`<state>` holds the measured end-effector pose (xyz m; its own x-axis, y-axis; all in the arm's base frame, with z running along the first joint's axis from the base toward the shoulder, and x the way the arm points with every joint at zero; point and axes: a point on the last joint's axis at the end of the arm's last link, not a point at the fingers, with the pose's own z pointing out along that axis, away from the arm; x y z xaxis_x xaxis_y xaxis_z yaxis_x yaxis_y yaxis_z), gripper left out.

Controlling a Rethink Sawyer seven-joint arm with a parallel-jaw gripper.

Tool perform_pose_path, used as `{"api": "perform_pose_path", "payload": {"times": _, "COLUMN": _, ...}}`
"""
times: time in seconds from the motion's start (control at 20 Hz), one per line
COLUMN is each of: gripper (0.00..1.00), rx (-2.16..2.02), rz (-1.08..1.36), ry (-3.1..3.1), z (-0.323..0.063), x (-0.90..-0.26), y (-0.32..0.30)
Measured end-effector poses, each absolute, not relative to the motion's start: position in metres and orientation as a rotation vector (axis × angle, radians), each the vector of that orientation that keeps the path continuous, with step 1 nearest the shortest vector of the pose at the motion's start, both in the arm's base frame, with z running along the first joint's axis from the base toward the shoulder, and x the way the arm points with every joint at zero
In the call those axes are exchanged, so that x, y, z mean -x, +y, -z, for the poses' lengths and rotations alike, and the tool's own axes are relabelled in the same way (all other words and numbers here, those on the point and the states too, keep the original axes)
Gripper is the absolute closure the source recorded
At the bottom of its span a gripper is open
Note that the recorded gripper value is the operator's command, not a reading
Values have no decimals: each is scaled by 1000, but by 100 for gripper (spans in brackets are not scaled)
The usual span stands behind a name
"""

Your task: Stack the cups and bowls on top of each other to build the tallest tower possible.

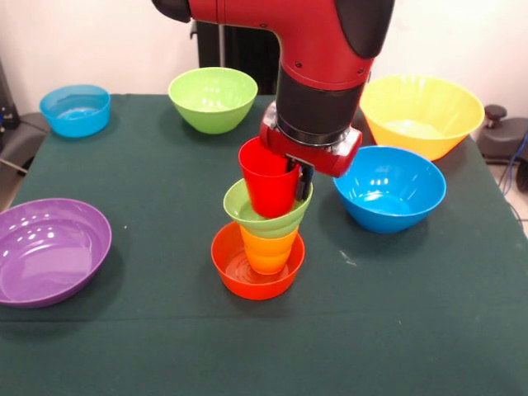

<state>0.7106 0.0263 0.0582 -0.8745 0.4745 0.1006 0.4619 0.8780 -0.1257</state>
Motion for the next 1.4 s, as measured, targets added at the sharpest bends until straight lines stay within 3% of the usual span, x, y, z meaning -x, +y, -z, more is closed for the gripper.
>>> {"api": "perform_pose_path", "payload": {"times": 0.1, "gripper": 100, "rx": 730, "rz": -148, "ry": -2920, "z": -58, "x": -711, "y": 27}}
{"api": "perform_pose_path", "payload": {"times": 0.15, "gripper": 0, "rx": 728, "rz": -148, "ry": -2920, "z": -58, "x": -710, "y": 27}}
{"api": "perform_pose_path", "payload": {"times": 1.4, "gripper": 0, "rx": 708, "rz": -161, "ry": -2876, "z": -59, "x": -704, "y": 33}}
